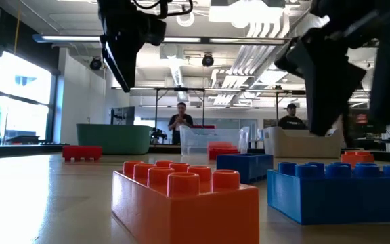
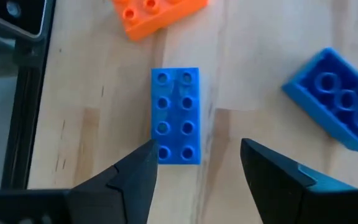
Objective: Sort & place blocks by color
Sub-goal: Put the blue game piece into the green bin
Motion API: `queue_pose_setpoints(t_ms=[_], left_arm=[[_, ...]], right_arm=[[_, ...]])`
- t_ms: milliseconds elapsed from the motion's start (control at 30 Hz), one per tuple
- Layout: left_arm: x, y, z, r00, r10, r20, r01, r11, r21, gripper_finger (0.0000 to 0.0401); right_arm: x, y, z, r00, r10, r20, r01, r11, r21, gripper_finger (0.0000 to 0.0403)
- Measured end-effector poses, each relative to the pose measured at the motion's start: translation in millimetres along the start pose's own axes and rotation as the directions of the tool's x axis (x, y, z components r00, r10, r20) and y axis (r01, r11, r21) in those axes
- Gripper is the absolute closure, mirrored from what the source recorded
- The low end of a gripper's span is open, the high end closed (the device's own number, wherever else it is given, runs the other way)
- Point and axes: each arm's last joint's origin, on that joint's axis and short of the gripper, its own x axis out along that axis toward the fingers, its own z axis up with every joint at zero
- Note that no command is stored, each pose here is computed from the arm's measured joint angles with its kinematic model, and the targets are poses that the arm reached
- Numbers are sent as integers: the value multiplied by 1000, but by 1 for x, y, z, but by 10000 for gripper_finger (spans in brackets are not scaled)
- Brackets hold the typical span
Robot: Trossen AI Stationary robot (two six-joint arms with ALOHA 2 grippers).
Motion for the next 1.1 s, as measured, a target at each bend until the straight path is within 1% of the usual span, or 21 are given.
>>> queue_pose_setpoints(t_ms=[300,567,667,733,833,1100], left_arm=[[0,-2,-1,1000,-1,2,1,1000,9,178],[0,-2,-1,1000,0,2,0,1000,9,178],[0,-2,-1,1000,0,2,0,1000,10,178],[0,-2,-1,1000,0,2,0,1000,14,178],[0,-1,0,1000,1,2,-1,999,45,178],[2,12,5,1000,8,-2,-8,995,104,178]], right_arm=[[22,11,-4,1000,11,12,-10,1000,-24,187],[40,11,-9,1000,-13,-18,12,1000,-20,189],[41,11,-9,1000,-18,-16,18,1000,5,208],[41,11,-9,1000,-19,-15,20,999,33,236],[40,10,-8,1000,-5,-17,6,998,60,289],[37,3,-4,1000,17,-21,-15,995,101,291]])
